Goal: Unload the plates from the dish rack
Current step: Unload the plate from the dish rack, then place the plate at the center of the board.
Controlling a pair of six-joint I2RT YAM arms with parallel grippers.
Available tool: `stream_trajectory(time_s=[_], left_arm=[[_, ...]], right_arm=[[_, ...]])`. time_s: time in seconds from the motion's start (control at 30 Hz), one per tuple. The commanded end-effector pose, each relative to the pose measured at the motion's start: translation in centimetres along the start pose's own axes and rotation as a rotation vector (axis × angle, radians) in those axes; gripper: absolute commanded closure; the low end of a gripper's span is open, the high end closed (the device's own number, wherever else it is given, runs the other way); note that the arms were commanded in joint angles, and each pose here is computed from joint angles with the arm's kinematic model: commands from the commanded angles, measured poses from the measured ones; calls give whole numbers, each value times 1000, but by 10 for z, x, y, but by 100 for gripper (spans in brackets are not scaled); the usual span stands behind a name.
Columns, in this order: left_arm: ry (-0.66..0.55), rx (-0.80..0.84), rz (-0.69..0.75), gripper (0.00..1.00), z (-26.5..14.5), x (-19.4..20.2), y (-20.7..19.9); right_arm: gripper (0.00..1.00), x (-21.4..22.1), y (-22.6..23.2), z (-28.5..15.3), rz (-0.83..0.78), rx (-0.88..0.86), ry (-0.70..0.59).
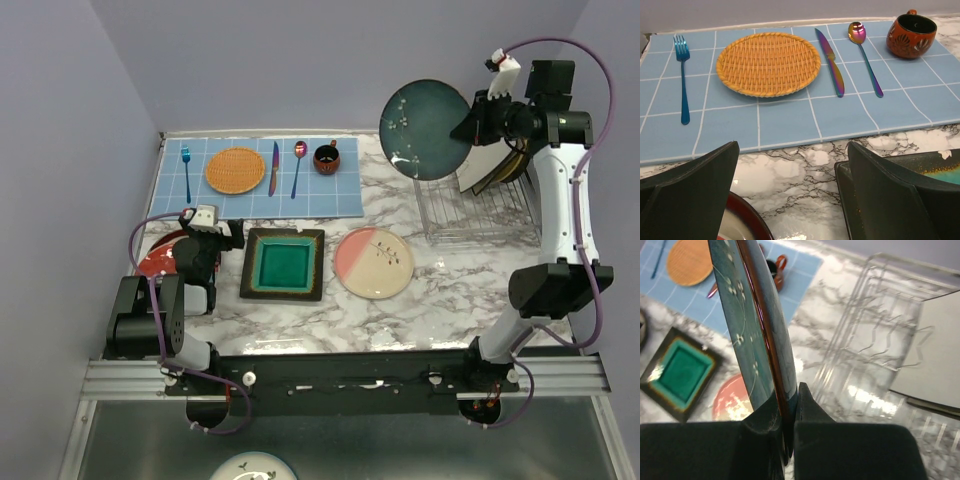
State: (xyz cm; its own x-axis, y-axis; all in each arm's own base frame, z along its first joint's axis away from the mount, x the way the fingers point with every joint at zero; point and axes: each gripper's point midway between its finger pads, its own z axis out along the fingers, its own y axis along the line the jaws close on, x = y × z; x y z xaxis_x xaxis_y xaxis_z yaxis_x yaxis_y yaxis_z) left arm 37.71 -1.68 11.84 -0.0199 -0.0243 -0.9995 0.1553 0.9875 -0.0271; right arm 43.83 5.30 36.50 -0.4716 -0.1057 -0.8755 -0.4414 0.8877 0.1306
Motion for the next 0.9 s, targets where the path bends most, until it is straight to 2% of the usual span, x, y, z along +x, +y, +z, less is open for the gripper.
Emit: stream_trajectory(time_s=[0.0,0.27,0.87], left_arm=[[-22,-18,18,1,2,-6,2],[-25,-19,19,1,1,-7,3],[-22,-19,18,1,2,-6,3]], right_arm=[[99,11,43,9,27,-276,5],[99,60,51,36,109,-403,149],[99,128,99,78,7,-509,385]])
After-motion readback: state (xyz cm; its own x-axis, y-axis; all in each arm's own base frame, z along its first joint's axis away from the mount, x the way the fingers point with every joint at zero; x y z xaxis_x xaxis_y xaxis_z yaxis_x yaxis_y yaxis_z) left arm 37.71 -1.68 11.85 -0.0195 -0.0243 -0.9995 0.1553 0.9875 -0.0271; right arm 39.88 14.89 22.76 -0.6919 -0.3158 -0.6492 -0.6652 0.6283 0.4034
